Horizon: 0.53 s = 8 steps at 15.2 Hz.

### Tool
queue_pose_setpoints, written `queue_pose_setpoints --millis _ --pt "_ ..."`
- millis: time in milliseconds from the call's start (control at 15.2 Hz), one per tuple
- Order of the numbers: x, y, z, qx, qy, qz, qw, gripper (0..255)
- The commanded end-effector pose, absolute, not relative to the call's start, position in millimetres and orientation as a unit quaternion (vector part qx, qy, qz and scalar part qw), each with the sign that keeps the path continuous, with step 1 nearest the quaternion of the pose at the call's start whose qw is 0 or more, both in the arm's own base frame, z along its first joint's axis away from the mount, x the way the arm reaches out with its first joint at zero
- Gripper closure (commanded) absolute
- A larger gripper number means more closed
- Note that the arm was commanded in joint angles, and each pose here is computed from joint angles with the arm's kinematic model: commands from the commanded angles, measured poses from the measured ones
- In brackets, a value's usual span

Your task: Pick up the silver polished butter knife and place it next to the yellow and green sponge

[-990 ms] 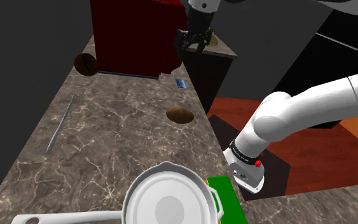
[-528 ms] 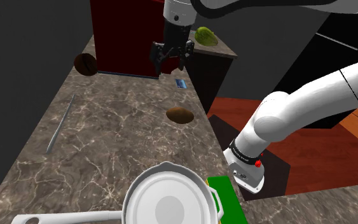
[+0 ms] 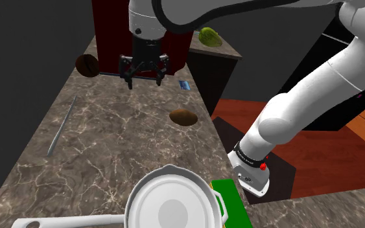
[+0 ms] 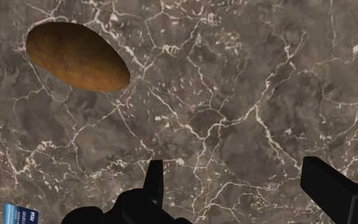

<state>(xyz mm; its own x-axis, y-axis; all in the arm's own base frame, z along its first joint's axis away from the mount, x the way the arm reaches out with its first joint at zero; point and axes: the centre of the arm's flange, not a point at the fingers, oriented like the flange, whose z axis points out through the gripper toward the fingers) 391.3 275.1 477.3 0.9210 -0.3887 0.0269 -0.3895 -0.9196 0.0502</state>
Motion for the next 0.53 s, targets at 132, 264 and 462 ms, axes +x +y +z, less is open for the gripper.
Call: queue_pose_setpoints --millis 132,264,462 --pt "409.0 321.5 461.1 0.973 -0.229 0.001 0.019 0" --pt "419.3 343.2 452.5 0.970 -0.244 -0.002 0.015 0" --pt "436.0 375.3 439.9 0.964 -0.265 -0.007 0.010 0"
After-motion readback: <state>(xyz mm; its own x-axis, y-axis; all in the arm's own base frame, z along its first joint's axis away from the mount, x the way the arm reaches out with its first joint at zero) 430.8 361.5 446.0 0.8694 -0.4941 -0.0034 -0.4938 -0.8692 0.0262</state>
